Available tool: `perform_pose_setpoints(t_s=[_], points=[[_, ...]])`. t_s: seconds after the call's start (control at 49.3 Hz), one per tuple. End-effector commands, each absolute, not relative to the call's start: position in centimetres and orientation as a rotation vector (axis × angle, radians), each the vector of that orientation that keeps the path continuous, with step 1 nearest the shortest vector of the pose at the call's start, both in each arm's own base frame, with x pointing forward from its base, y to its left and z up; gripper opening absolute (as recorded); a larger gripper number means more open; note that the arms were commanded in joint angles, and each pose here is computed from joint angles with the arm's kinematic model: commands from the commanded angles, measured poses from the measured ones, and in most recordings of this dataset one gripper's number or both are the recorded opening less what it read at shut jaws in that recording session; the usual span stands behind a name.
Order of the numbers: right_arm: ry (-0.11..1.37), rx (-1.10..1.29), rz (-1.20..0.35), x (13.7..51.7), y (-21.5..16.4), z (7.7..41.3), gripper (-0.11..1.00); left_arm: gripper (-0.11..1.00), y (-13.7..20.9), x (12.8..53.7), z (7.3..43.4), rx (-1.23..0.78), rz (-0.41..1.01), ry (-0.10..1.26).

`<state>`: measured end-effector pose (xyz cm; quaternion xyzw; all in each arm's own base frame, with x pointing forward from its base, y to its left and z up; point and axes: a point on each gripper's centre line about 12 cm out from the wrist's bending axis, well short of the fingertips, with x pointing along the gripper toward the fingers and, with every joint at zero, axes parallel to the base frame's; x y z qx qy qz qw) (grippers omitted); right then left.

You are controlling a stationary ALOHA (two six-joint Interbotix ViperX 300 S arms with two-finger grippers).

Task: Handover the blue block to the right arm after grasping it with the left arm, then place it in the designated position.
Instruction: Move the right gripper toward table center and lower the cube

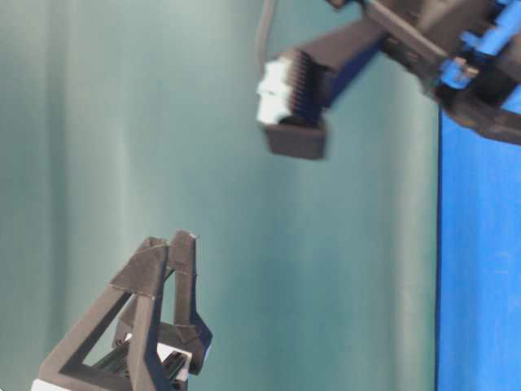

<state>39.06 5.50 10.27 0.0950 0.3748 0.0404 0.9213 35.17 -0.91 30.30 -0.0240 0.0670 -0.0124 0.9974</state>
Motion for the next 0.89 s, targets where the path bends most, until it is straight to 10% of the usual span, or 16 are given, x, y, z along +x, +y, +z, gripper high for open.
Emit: perform_pose_setpoints(t_s=[0.0, 0.872], points=[[0.745, 0.219, 0.081, 40.1, 5.5, 10.5, 0.43, 0.92, -0.9, 35.2, 31.4, -0.05, -0.024, 0.099], [0.765, 0.234, 0.055, 40.7, 5.6, 10.2, 0.42, 0.92, -0.9, 35.2, 31.4, -0.048, -0.024, 0.102]])
